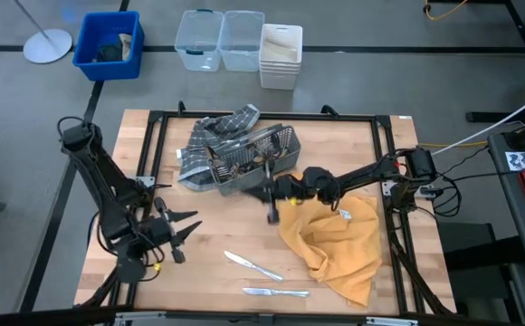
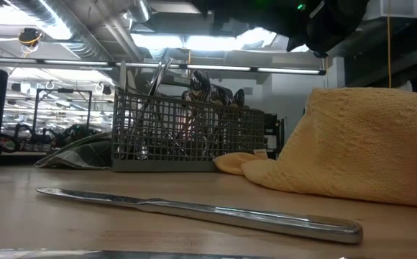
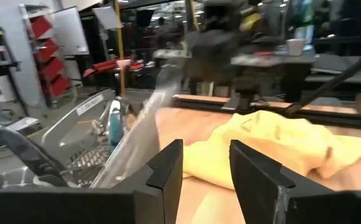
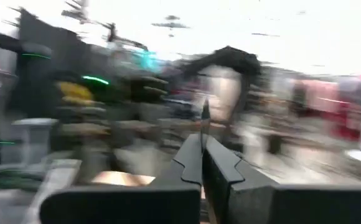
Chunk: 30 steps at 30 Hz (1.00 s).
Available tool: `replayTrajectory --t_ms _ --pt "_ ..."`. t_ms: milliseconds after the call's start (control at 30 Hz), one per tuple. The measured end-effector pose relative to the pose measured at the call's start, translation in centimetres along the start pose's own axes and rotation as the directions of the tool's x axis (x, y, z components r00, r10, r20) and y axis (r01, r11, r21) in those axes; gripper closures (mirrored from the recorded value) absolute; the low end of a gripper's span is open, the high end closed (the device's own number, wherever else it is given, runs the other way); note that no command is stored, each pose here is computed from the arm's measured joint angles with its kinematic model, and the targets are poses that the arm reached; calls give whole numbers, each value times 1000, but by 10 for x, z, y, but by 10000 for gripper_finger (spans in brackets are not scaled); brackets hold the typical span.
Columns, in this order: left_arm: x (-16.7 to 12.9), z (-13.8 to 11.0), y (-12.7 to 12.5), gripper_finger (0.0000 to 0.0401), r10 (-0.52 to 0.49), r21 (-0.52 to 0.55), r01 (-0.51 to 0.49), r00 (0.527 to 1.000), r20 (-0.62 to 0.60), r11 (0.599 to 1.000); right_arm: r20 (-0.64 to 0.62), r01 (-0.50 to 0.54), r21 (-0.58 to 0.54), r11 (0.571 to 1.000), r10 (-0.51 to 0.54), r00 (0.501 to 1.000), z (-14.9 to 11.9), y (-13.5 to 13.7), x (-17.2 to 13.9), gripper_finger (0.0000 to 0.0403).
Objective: Sort silverware
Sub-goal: Put the silver knife into the gray silverware basket
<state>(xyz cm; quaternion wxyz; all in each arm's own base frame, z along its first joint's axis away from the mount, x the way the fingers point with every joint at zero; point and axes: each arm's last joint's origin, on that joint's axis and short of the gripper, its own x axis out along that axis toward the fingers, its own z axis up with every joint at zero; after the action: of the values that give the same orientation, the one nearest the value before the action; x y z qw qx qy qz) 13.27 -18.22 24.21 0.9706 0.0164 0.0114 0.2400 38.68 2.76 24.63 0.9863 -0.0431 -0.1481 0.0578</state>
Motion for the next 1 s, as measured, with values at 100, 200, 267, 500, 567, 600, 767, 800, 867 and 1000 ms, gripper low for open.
replayTrajectory --t_ms 100,200,267,500,567,600,767,800,867,1000 --pt "-4 5 4 282 -21 2 21 1000 0 1000 -31 87 -4 996 -87 996 -3 -9 -1 402" --pt "-8 8 6 282 -41 12 41 999 -1 999 -95 145 -13 989 -146 985 -6 -12 -2 402" --pt "-11 9 6 282 -55 16 55 998 0 998 -128 148 -17 989 -149 981 -9 -16 -2 402" --pt "-16 9 6 282 -74 21 74 997 1 997 -134 180 -28 983 -182 974 -6 -28 -4 402" --pt "-16 9 6 282 -75 22 75 997 1 997 -119 180 -27 983 -182 976 3 -30 -6 402" --pt "-16 9 6 282 -74 22 74 997 1 997 -118 184 -29 983 -186 975 9 -32 -7 402" --pt "-16 8 7 282 -73 36 73 997 1 997 -169 190 -34 981 -193 966 35 -36 -15 402" --pt "-16 7 7 282 -73 41 73 997 1 996 -180 188 -35 981 -192 965 40 -36 -17 402" --pt "-15 7 7 282 -72 43 72 997 1 997 -204 182 -35 983 -185 961 48 -36 -20 402" --pt "-14 7 7 282 -66 43 66 998 1 997 -288 180 -10 984 -176 942 52 -37 -14 402"
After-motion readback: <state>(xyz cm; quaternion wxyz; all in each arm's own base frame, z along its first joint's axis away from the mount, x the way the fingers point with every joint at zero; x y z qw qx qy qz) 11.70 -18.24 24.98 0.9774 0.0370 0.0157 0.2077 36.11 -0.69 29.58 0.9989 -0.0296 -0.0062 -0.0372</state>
